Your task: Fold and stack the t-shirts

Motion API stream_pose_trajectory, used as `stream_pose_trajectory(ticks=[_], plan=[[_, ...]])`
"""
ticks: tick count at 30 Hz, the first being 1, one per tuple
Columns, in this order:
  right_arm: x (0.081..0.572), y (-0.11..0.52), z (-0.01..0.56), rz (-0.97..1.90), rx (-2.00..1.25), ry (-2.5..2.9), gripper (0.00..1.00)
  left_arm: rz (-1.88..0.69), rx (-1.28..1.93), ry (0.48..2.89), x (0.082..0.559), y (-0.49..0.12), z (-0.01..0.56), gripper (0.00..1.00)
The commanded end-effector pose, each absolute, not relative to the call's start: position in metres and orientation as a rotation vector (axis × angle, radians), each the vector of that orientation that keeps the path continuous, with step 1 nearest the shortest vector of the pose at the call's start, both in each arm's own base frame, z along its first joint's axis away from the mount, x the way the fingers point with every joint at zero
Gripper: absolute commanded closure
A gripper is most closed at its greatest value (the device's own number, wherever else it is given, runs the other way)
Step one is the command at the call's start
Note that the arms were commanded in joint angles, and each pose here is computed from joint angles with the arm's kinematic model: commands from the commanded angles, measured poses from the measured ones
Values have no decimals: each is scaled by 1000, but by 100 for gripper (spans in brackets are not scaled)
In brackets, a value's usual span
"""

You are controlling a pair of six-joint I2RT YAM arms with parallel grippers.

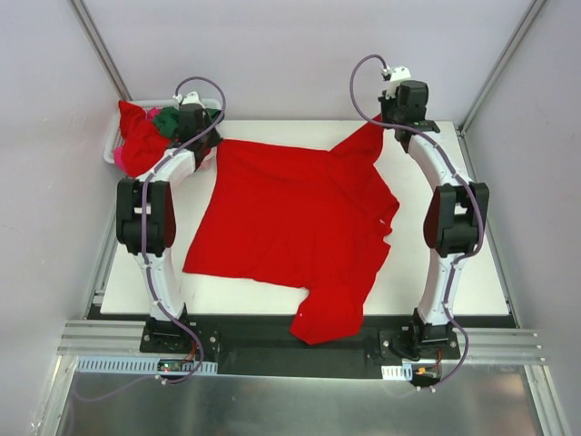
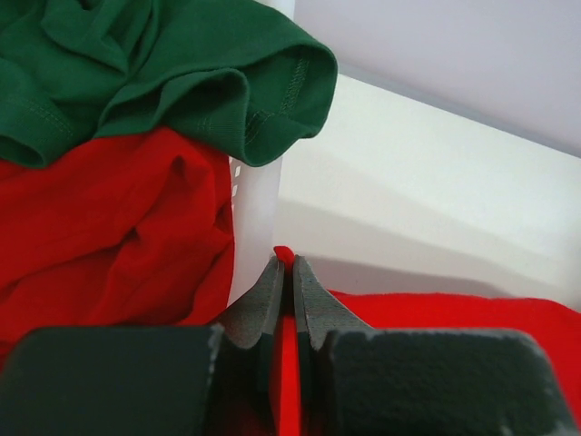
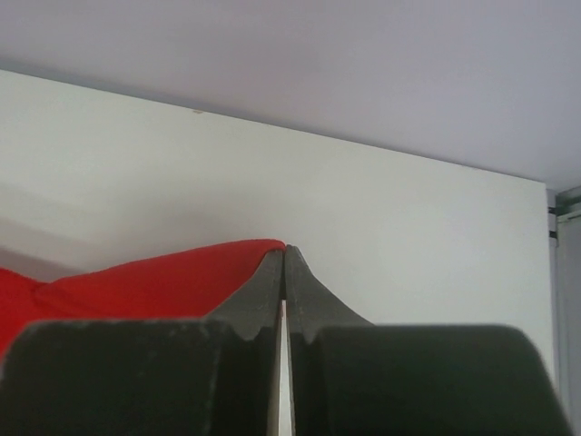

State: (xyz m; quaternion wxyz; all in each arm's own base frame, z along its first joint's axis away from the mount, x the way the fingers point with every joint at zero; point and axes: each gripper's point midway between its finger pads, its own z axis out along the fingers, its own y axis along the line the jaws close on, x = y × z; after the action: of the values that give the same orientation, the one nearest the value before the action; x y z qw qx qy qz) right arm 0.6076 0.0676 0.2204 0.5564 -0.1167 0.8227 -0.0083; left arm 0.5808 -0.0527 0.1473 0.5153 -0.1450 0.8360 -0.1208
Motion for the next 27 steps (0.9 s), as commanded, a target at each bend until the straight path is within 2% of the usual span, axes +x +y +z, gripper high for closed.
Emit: stream_pose_trajectory(ticks=[1, 10, 11, 12, 13, 14, 15, 16, 17, 18, 22, 23, 25, 26, 27], plan=[[619, 70, 219, -19, -206, 1948, 99, -338, -266, 1923, 586, -57, 192, 100], [655, 53, 196, -141, -175, 1953, 99, -288, -290, 1949, 630, -54, 169, 100], [659, 53, 196, -139, -167, 1945, 99, -277, -302, 1976, 633, -53, 153, 100], [665, 53, 192, -131, -162, 1937, 99, -282, -297, 1960, 639, -54, 160, 98], [673, 54, 192, -121, -150, 1922, 99, -247, -325, 1959, 643, -47, 157, 80], [678, 53, 193, -108, -128, 1911, 95, -245, -329, 1978, 645, -48, 148, 66], [680, 58, 193, -60, -111, 1913, 83, -250, -323, 1958, 650, -48, 160, 46], [686, 60, 219, -25, -99, 1866, 27, -272, -317, 1954, 652, -52, 164, 35], [687, 63, 225, 6, -97, 1863, 0, -286, -313, 1942, 653, -54, 174, 11], [683, 69, 233, 53, -96, 1872, 0, -327, -290, 1922, 654, -61, 190, 3], [646, 80, 310, 159, -88, 1840, 0, -500, -222, 1812, 641, -94, 278, 1], [620, 80, 330, 176, -71, 1853, 0, -551, -188, 1792, 633, -110, 295, 1], [588, 88, 332, 225, -51, 1904, 0, -604, -155, 1767, 611, -129, 330, 1], [566, 85, 302, 198, -13, 2006, 0, -612, -152, 1788, 601, -137, 328, 1], [537, 84, 319, 204, 23, 2008, 0, -638, -131, 1816, 585, -159, 326, 1]])
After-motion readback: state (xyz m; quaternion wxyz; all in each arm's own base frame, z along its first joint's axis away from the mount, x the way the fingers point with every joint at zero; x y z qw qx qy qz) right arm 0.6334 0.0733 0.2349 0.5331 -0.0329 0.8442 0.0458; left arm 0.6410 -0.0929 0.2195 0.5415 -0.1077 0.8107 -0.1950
